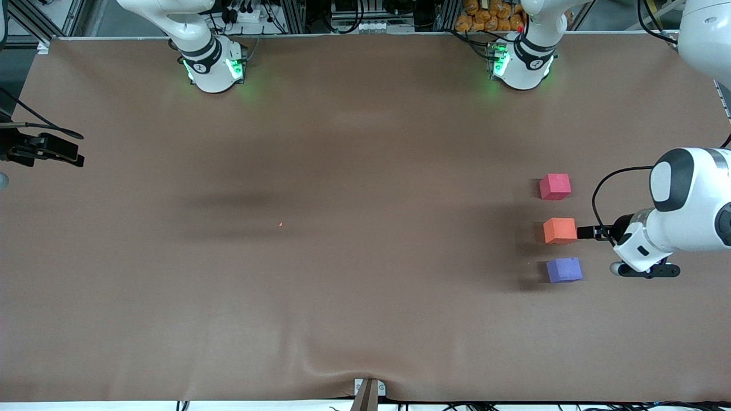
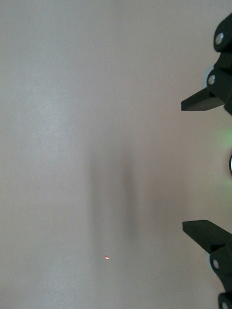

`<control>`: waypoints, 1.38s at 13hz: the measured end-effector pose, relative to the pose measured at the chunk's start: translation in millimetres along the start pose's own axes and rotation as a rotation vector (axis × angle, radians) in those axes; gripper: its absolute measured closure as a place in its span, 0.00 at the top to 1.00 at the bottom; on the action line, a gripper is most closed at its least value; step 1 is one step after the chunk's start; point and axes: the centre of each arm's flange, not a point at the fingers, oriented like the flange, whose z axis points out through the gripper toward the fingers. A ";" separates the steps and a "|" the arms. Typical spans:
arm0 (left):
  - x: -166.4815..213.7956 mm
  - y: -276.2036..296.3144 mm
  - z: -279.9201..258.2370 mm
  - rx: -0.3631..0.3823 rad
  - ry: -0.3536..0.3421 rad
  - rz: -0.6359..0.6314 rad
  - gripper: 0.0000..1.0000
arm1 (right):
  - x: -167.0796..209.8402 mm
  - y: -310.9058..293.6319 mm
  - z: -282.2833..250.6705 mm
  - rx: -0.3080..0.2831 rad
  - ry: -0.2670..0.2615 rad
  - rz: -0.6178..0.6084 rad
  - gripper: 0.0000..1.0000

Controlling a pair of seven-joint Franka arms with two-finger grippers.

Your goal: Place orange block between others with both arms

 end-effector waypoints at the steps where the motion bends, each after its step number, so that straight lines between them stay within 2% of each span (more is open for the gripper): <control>1: 0.2 0.6 1.9 -0.001 -0.003 0.001 1.00 | 0.0 0.0 0.0 0.000 0.000 0.000 1.00; 13: 1.1 28.0 4.1 0.003 -0.008 0.037 1.00 | -0.1 0.0 0.1 0.000 -0.001 -0.001 1.00; 18: -0.4 79.3 -4.2 -0.007 0.007 -0.020 1.00 | -0.1 0.0 0.1 0.000 -0.001 -0.001 1.00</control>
